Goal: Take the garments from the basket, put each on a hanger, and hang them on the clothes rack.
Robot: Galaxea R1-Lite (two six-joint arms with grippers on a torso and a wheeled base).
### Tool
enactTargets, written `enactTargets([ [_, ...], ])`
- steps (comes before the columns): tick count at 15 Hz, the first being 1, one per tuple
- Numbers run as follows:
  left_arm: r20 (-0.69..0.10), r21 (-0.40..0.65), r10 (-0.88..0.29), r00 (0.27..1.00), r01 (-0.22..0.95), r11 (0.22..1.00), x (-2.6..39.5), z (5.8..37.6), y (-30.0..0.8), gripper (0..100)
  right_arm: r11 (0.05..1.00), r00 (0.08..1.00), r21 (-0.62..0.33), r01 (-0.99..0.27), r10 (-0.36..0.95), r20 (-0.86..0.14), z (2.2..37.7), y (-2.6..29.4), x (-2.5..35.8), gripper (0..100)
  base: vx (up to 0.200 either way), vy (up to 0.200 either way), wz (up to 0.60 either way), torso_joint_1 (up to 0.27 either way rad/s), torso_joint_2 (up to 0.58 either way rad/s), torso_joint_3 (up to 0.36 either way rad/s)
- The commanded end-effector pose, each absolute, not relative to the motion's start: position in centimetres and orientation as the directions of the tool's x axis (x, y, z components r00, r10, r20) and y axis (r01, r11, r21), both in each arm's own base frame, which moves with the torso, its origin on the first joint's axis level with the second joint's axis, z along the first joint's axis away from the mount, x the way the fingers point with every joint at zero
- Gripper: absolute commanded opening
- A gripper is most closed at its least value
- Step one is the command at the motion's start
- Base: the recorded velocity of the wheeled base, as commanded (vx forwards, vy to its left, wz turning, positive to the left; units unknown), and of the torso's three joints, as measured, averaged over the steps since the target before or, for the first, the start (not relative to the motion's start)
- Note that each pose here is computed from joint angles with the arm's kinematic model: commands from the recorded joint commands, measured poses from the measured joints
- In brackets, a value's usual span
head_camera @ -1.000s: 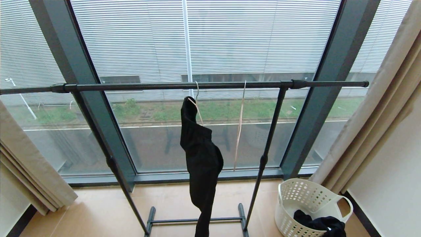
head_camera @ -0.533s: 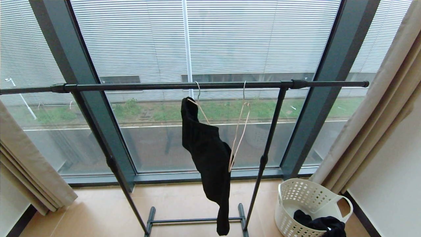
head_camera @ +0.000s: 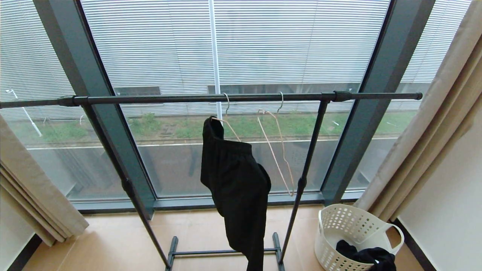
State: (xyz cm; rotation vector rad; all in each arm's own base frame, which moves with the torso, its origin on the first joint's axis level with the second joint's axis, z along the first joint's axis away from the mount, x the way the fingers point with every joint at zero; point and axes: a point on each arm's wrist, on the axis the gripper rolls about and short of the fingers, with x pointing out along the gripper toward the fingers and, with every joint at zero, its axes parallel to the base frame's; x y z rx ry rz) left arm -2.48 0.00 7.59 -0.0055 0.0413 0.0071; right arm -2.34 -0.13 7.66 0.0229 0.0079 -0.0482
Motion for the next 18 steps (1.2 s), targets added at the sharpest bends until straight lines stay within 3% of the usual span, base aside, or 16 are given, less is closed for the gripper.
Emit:
enactTargets([
  [1,-0.041,-0.006,0.008,0.999,-0.008,1.000,-2.48,7.55,0.00,100,0.999,0.999,0.022,0.046,-0.046,-0.011,7.66,-0.13,-2.34,100,0.000,0.000,0.00,0.000,0.00,0.000],
  [6,-0.040,-0.006,0.008,0.999,-0.008,1.000,-2.49,7.59,0.00,100,0.999,0.999,0.024,0.046,-0.046,-0.009,7.68,-0.13,-2.34,100,0.000,0.000,0.00,-0.018,0.04,0.022],
  [18,-0.040,-0.008,0.006,0.999,-0.006,1.000,-2.49,7.59,0.00,100,0.999,0.999,0.024,0.046,-0.046,-0.009,7.68,-0.13,-2.34,100,0.000,0.000,0.00,-0.152,0.35,0.187],
])
